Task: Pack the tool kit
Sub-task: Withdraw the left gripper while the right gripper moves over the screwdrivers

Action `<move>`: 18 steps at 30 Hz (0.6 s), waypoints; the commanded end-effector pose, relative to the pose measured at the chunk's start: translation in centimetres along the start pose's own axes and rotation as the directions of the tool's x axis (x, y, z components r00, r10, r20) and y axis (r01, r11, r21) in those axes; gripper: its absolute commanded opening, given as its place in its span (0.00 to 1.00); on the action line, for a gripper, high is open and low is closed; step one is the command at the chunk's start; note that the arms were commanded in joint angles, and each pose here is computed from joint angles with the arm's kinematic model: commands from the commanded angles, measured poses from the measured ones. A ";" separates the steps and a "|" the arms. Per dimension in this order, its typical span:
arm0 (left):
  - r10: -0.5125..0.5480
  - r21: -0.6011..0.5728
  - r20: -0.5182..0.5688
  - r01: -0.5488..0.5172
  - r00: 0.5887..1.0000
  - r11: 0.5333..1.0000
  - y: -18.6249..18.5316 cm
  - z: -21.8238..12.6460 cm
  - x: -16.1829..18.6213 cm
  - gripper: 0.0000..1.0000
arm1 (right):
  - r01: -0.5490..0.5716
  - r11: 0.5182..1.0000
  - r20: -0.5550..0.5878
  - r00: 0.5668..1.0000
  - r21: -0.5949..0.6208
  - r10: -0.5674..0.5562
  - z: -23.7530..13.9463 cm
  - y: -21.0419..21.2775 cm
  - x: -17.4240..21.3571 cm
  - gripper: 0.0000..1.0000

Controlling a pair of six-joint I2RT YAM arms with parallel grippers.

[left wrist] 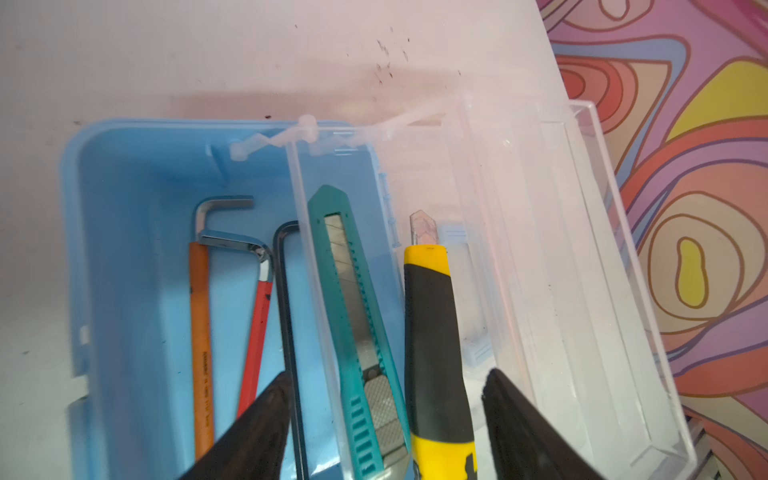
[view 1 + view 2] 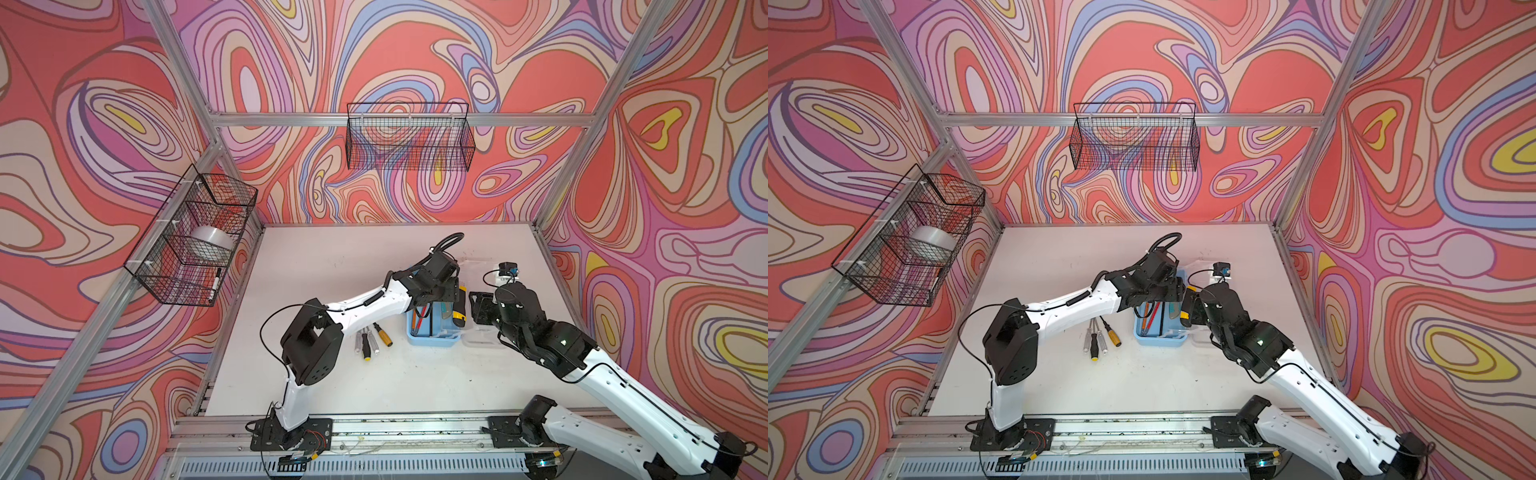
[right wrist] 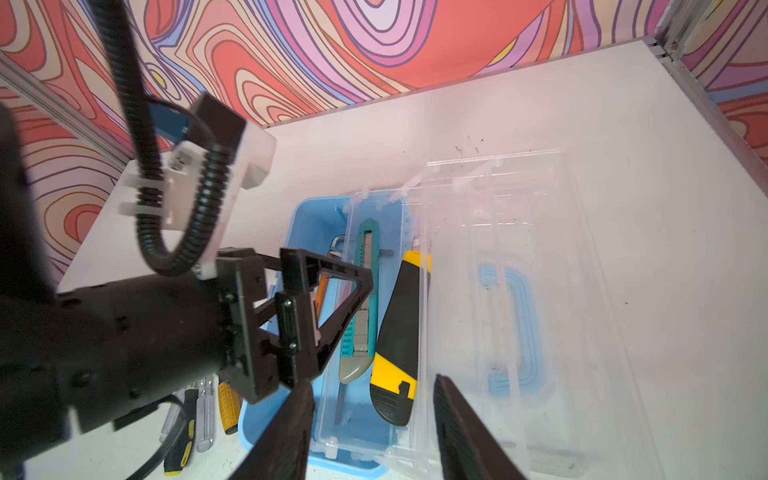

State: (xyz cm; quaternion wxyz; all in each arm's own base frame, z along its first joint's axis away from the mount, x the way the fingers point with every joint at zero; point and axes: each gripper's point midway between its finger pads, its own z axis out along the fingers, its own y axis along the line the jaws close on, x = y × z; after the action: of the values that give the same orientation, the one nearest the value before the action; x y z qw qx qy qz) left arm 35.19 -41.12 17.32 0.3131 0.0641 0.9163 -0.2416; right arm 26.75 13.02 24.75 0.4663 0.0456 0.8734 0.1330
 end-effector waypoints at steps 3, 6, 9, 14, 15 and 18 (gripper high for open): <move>0.074 -0.111 0.111 -0.062 0.991 0.992 2.4 -5.6 -2.3 0.97 | 0.001 0.996 -0.047 0.999 -0.087 -0.005 0.8 2.1 0.3 0.48; 0.102 -0.127 0.164 -0.082 0.981 0.989 4.2 -8.2 -1.9 1.00 | 0.004 0.992 -0.085 0.996 -0.129 -0.015 1.2 3.6 0.5 0.48; 0.060 -0.120 0.266 -0.029 0.962 0.992 6.4 -11.6 -1.5 1.00 | 0.019 0.986 -0.097 0.995 -0.168 -0.036 1.2 5.3 0.5 0.48; 0.016 -0.194 0.234 0.031 0.972 0.981 10.7 -16.1 0.9 1.00 | 0.083 0.973 -0.120 0.987 -0.215 -0.111 1.3 8.9 1.5 0.49; 0.020 -0.219 0.221 0.030 0.975 0.975 11.6 -16.9 1.6 1.00 | 0.097 0.970 -0.129 0.983 -0.224 -0.128 1.5 9.7 2.0 0.49; 0.003 -0.236 0.202 0.046 0.979 0.971 13.9 -18.4 3.9 1.00 | 0.130 0.957 -0.165 0.970 -0.260 -0.177 2.1 12.0 3.6 0.49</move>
State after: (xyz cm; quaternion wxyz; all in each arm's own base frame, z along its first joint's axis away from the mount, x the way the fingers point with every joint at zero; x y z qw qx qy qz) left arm 27.64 -23.68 24.35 0.4299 0.0059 0.8839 -0.1841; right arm 26.12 23.75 24.22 0.3993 -0.0745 0.8909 0.2032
